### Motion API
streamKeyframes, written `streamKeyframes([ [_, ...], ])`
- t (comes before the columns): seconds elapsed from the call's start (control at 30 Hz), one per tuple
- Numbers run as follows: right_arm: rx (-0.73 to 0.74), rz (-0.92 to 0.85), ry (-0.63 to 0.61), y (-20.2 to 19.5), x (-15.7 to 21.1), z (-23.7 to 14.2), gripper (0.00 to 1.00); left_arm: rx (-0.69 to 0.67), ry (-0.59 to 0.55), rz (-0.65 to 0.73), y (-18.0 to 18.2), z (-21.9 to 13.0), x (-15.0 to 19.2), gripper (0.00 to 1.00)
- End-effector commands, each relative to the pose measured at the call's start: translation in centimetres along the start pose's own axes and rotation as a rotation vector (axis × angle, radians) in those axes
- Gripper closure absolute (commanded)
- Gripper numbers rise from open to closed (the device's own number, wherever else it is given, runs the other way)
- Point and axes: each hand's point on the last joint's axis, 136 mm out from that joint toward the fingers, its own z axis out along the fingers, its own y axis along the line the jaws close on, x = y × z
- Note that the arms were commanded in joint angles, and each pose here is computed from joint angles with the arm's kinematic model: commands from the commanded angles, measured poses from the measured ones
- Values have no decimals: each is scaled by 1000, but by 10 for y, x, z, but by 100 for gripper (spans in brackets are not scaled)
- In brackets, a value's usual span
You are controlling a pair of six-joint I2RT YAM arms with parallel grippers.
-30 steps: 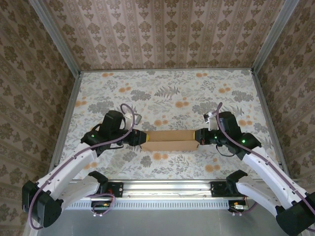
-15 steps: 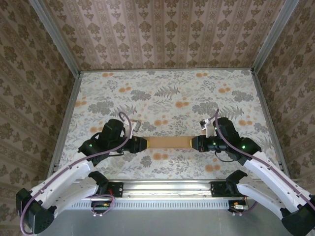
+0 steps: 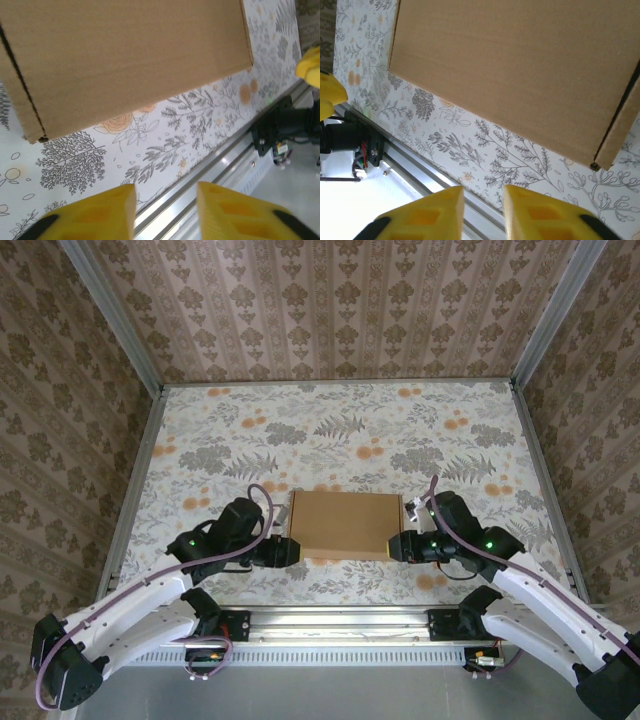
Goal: Fold the paper box
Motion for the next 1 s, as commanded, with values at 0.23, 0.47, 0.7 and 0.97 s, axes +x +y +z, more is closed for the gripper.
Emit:
streamKeyframes([
  [0.23, 202, 44, -260, -28, -54, -9, 16, -231, -221, -3, 40, -8, -55, 16],
  [0.47, 411, 62, -412, -58, -101, -37, 0, -398, -402, 51, 75, -48, -103, 0],
  [0.7, 640, 6, -642, -86, -145, -70, 0, -691, -669, 144, 128, -105, -149, 0],
  [0.97, 855, -110, -725, -123, -167, -92, 0, -972, -703, 261, 184, -136, -172, 0],
])
